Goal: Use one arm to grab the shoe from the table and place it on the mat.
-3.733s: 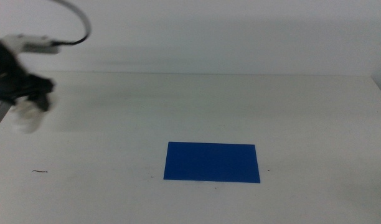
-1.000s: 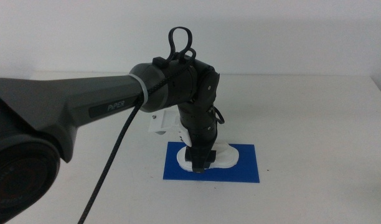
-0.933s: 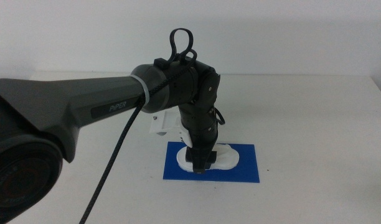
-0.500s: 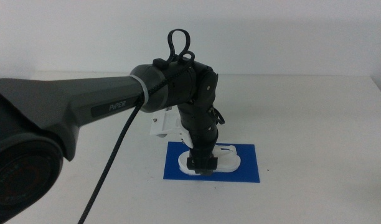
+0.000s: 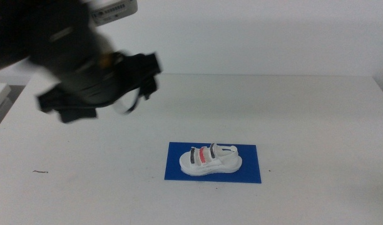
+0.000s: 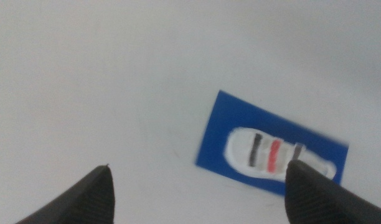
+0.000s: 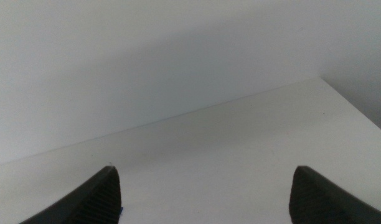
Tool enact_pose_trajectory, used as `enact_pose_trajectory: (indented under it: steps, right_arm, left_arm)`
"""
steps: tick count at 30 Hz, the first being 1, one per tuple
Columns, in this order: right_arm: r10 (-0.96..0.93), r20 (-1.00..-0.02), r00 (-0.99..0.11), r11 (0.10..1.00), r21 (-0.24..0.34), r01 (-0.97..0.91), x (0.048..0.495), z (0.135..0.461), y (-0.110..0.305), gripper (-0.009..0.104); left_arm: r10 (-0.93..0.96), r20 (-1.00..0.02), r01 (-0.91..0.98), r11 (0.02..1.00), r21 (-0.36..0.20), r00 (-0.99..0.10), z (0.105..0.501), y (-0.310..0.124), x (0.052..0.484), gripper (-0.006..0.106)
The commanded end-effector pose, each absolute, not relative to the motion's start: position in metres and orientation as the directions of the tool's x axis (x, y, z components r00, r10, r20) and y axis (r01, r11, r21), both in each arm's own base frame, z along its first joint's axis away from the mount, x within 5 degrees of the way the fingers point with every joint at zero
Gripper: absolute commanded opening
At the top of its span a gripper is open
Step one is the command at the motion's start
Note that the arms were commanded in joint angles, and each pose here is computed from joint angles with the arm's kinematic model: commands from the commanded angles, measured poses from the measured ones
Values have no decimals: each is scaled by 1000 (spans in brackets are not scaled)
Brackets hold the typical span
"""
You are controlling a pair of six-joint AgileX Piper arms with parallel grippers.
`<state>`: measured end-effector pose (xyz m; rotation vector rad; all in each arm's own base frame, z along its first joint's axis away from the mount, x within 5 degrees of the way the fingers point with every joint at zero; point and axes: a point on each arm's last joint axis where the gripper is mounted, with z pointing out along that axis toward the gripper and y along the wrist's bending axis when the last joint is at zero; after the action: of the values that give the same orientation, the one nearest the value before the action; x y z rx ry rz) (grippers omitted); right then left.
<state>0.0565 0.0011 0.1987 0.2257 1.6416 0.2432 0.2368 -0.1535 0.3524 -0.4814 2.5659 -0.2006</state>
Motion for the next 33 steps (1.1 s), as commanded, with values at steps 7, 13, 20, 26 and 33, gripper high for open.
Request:
enact_pose_trajectory:
  steps: [7,13,20,26,33]
  right_arm:
    - [283,-956,-74,959,284,-3,56,199,1,79]
    - [283,-956,-74,959,284,-3,56,199,1,79]
    - [283,-956,-74,959,284,-3,56,199,1,79]
    - [283,-956,-74,959,284,-3,56,199,1,79]
    - [283,-956,-74,959,284,-3,56,199,1,79]
  left_arm:
    - [32,-951,355,931,-84,-308,346,-72,172,94]
    - [-61,-986,122,989,-80,-154,303,-16,115,94]
    - [-86,-995,46,995,-88,-45,289,-3,71,94]
    - [-41,-999,60,997,-43,-35,281,-4,58,94]
    - [5,-1000,60,998,6,15,276,-3,50,94]
